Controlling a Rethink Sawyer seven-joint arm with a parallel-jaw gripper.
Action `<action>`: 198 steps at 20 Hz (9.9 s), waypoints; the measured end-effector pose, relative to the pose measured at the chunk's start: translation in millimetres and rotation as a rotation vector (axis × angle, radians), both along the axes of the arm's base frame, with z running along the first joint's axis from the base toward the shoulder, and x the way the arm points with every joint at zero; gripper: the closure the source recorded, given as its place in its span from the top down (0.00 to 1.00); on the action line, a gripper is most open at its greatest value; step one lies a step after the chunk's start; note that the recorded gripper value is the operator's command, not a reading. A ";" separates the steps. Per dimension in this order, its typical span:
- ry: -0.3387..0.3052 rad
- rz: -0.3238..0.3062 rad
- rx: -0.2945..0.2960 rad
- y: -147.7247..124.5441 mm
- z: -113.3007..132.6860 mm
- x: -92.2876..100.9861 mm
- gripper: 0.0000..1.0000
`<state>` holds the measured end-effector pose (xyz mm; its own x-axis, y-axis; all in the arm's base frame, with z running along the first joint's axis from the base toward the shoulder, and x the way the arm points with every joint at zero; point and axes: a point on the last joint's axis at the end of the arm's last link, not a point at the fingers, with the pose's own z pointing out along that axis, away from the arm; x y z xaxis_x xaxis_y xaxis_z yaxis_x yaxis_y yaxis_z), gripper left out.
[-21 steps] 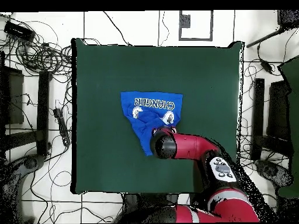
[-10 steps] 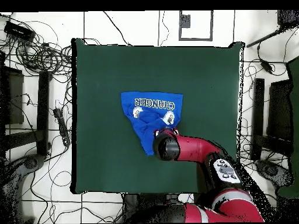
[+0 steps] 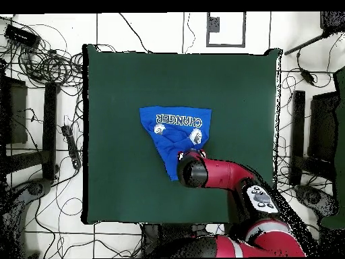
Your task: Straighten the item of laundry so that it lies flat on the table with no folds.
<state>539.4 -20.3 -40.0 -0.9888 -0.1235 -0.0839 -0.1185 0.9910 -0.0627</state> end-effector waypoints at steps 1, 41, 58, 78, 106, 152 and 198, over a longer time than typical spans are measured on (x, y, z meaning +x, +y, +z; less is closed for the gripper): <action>0.000 0.000 0.000 0.1 0.0 0.0 0.00; -0.034 0.049 -0.026 19.7 28.1 6.0 1.00; -0.033 0.047 -0.028 18.4 28.2 5.5 1.00; -0.029 0.042 -0.027 16.3 26.5 4.3 0.00; -0.071 0.133 -0.060 95.8 80.5 -2.4 0.00; -0.055 -0.147 -0.100 285.5 80.8 -135.9 1.00; -0.129 -0.357 -0.082 146.1 120.8 26.1 1.00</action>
